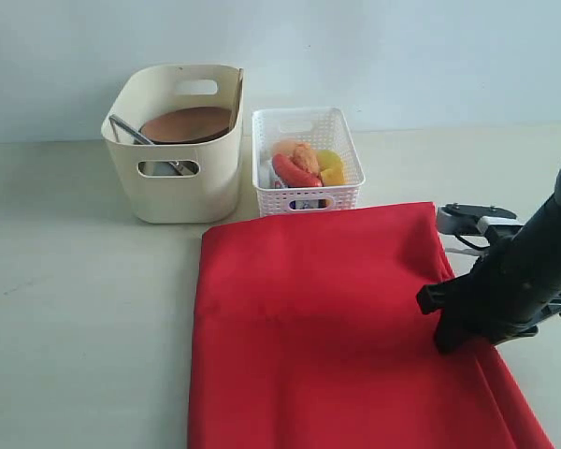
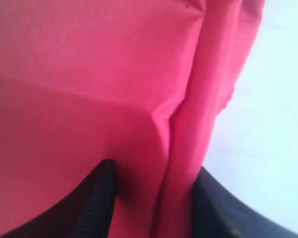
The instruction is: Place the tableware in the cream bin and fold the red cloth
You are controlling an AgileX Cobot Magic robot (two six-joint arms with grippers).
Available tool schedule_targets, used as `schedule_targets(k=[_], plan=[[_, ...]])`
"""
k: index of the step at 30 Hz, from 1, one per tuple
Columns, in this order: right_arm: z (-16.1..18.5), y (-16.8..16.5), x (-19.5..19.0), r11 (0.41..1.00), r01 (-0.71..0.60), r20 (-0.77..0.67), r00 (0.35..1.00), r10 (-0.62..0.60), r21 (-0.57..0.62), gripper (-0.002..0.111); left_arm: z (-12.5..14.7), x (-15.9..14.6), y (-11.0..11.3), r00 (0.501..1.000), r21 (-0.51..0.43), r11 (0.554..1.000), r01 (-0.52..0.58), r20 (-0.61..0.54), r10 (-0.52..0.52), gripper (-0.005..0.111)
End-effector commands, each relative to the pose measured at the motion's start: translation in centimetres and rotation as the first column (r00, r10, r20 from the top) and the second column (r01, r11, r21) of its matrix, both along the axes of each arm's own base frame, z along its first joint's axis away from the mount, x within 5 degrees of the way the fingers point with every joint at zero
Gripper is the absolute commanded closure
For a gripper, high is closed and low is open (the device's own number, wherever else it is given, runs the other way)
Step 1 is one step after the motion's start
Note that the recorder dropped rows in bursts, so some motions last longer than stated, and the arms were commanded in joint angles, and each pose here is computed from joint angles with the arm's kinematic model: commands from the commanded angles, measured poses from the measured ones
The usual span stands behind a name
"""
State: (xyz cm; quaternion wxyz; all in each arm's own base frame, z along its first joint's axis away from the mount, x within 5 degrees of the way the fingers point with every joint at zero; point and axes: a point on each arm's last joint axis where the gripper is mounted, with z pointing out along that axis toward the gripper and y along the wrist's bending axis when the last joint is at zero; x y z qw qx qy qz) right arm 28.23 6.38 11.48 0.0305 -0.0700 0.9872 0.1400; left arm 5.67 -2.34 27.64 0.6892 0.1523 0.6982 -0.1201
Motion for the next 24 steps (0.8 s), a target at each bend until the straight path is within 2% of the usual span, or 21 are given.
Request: schedule_targets(k=[1,4,5,9,13,18,21,24], plan=[[0.0,-0.2,0.4,1.0,0.001,0.036,0.999,-0.001,-0.01,0.077,-0.6,0.0,0.0,1.0,-0.005,1.0,0.001,-0.009,-0.001,0.107],[0.0,-0.3,0.6,1.0,0.023,0.06,0.998,-0.022,-0.016,0.106,-1.8,0.2,-0.1,0.999,0.009,1.0,0.001,-0.042,-0.001,0.107],[0.0,-0.3,0.6,0.999,0.034,0.057,0.998,-0.033,-0.016,0.108,-2.3,0.2,-0.1,0.998,0.014,1.0,0.001,-0.055,-0.001,0.107],[-0.1,-0.8,0.5,0.996,0.053,0.044,0.998,-0.05,-0.074,0.108,-4.4,-0.1,0.0,0.99,0.05,0.999,0.007,-0.144,0.0,0.107],[-0.3,-2.2,0.2,0.971,0.081,0.01,0.997,-0.081,-0.224,0.108,-6.0,-0.7,0.2,0.97,0.089,0.996,0.017,-0.243,0.005,0.107],[-0.3,-4.9,-0.3,0.915,0.12,-0.04,0.988,-0.146,-0.386,0.108,-6.2,-0.9,0.3,0.974,0.087,0.996,0.017,-0.226,0.003,0.107],[-0.3,-6.8,-0.6,0.894,0.149,-0.065,0.979,-0.194,-0.424,0.108,-6.1,-1.2,0.4,0.979,0.078,0.997,0.015,-0.204,0.001,0.107],[-0.3,-8.6,-0.7,0.873,0.235,-0.066,0.955,-0.289,-0.428,0.108,-6.0,-1.4,0.5,0.983,0.069,0.998,0.013,-0.181,0.0,0.107]])
